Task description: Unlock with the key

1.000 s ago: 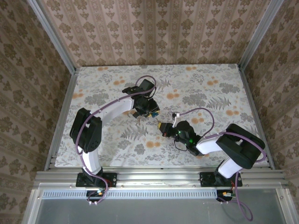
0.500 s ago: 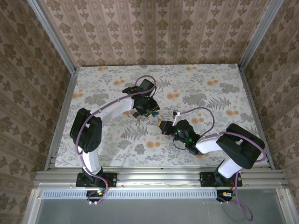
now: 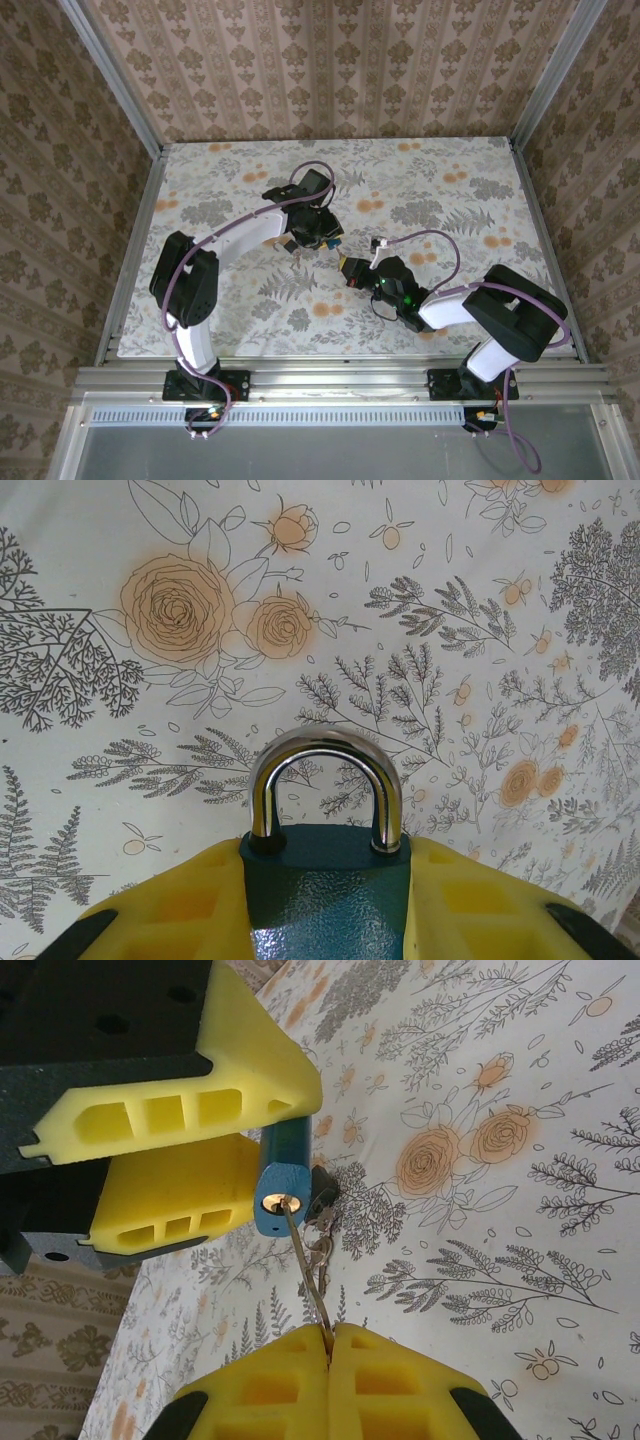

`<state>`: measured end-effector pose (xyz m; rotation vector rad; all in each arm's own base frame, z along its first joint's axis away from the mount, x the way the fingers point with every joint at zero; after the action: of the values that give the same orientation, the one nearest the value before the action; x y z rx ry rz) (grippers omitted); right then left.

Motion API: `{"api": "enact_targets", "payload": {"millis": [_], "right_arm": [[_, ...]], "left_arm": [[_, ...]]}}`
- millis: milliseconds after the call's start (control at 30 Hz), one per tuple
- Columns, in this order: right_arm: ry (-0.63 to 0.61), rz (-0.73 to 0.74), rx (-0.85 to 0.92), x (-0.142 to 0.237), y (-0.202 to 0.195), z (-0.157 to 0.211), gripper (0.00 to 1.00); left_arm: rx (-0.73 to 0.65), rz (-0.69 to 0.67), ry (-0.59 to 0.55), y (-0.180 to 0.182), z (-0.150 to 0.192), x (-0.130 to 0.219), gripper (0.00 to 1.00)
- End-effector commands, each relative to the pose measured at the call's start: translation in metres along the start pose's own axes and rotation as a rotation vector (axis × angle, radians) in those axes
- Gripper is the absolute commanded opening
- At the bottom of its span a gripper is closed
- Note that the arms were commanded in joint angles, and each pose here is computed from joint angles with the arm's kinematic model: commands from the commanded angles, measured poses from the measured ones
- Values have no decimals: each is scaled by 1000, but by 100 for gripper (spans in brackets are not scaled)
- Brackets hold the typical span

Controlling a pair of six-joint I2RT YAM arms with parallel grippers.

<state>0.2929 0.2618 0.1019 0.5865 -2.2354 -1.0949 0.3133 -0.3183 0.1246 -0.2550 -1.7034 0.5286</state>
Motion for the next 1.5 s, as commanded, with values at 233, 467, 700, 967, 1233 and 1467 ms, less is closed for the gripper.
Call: {"api": "enact_targets", "payload": {"millis": [233, 467, 700, 967, 1233, 1467], "right_arm": [[-51, 16, -17, -4, 2, -9, 0], [-58, 21, -20, -4, 2, -10, 0], [-60, 19, -21, -6, 4, -12, 0], [-66, 36, -32, -4, 2, -13, 0], [-81, 56, -97, -1, 0, -17, 0], [-86, 65, -112, 0, 2, -19, 0]], "left_arm": [[10, 22, -1, -7, 3, 0, 26], [6, 24, 1, -10, 5, -1, 26], [1, 23, 4, -11, 8, -2, 25], [-6, 21, -6, -14, 9, -1, 25], [-30, -6, -41, -17, 8, 5, 24], [-54, -35, -65, -20, 10, 9, 23]]}}
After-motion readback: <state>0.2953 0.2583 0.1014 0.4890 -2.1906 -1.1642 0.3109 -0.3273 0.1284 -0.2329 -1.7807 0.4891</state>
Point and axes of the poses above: each hand's point on the last joint's axis, 136 mm out from that joint toward the fingers, its own x axis back along the fingers, its own y axis along the line the jaws close on, z = x × y, the point moved 1 cm from there along x, back along the fingers, and after that the axes turned 7 degrees about -x, right-handed, at the moved point
